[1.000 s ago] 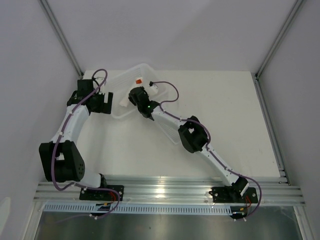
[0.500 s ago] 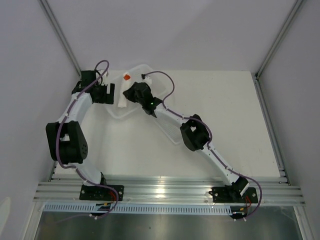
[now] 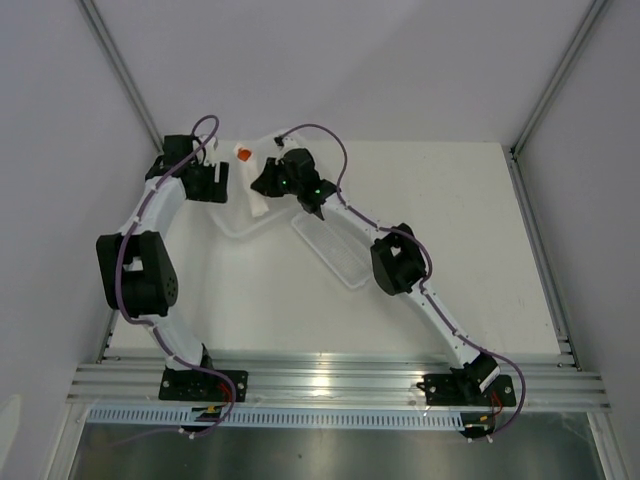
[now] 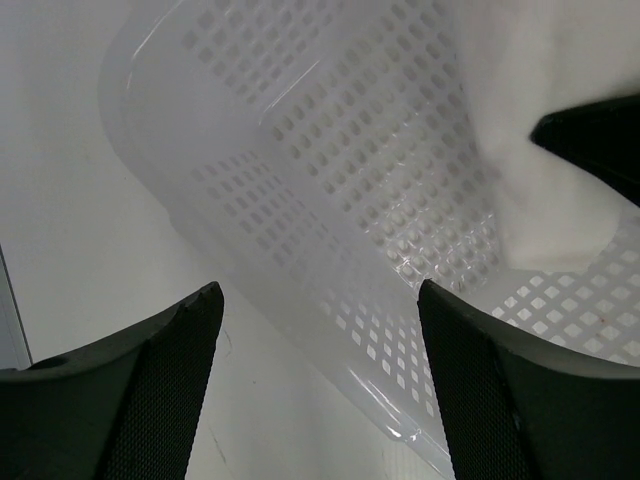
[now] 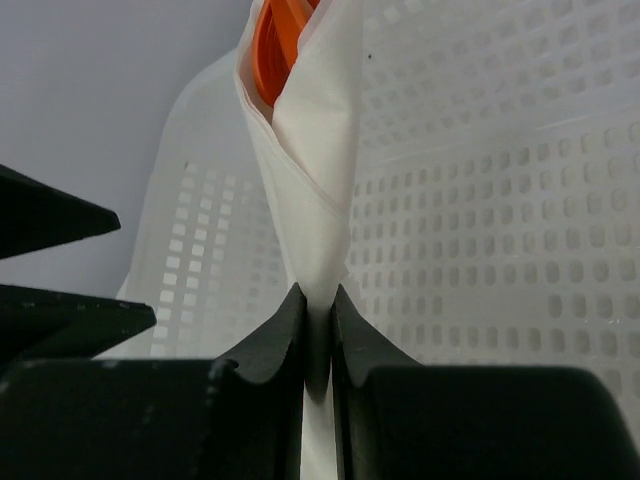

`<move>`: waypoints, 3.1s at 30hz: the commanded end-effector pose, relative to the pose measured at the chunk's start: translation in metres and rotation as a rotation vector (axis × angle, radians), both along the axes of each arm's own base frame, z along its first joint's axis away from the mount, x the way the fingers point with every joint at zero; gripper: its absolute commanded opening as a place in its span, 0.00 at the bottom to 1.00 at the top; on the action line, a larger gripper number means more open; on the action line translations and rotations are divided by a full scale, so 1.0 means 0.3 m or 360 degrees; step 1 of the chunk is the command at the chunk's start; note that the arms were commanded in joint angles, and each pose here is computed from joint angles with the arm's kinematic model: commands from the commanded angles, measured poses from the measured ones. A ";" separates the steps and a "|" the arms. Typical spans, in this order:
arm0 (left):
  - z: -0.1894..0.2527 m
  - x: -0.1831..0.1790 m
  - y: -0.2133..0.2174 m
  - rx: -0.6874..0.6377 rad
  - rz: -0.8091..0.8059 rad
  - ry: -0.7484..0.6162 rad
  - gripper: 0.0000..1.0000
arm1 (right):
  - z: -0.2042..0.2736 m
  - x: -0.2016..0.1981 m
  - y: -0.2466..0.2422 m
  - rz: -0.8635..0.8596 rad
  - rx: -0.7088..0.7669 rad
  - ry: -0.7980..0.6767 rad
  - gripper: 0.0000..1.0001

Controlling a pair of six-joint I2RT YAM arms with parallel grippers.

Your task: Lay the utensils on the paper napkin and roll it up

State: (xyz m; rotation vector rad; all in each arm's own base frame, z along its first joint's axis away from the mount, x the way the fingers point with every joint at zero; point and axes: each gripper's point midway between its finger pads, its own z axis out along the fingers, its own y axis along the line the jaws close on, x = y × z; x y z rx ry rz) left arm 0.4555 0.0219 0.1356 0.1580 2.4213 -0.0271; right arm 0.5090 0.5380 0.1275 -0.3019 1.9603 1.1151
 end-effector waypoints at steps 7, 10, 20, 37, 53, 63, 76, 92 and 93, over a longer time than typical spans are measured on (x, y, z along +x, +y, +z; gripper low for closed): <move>-0.044 0.005 0.008 -0.0051 0.0025 0.0101 0.80 | -0.089 -0.067 0.058 0.0148 -0.0031 0.0071 0.00; -0.076 -0.016 -0.003 -0.0081 0.0015 0.0134 0.79 | -0.142 -0.085 0.050 0.0164 -0.0064 0.0154 0.00; -0.091 0.014 -0.024 -0.0130 -0.0027 0.0172 0.75 | -0.220 -0.138 0.059 0.0118 -0.0068 0.0396 0.00; -0.094 0.032 -0.031 -0.0175 0.0014 0.0276 0.59 | -0.346 -0.037 -0.051 -0.0251 -0.0106 0.0617 0.11; -0.105 0.030 -0.090 -0.0370 0.0051 0.0302 0.43 | -0.312 -0.098 -0.039 -0.0077 -0.0034 0.0761 0.00; -0.096 0.053 -0.092 -0.0384 0.0062 0.0267 0.41 | -0.241 -0.160 -0.017 0.0105 0.0003 0.0792 0.00; -0.086 0.054 -0.088 -0.0375 0.0066 0.0252 0.38 | -0.417 -0.175 -0.101 -0.0093 -0.0220 0.0963 0.01; -0.085 0.046 -0.092 -0.0368 0.0061 0.0259 0.37 | -0.292 -0.108 -0.104 -0.0162 -0.0193 0.0747 0.52; -0.082 0.048 -0.090 -0.0372 0.0063 0.0255 0.37 | -0.287 -0.106 -0.107 -0.0169 -0.0205 0.0729 0.52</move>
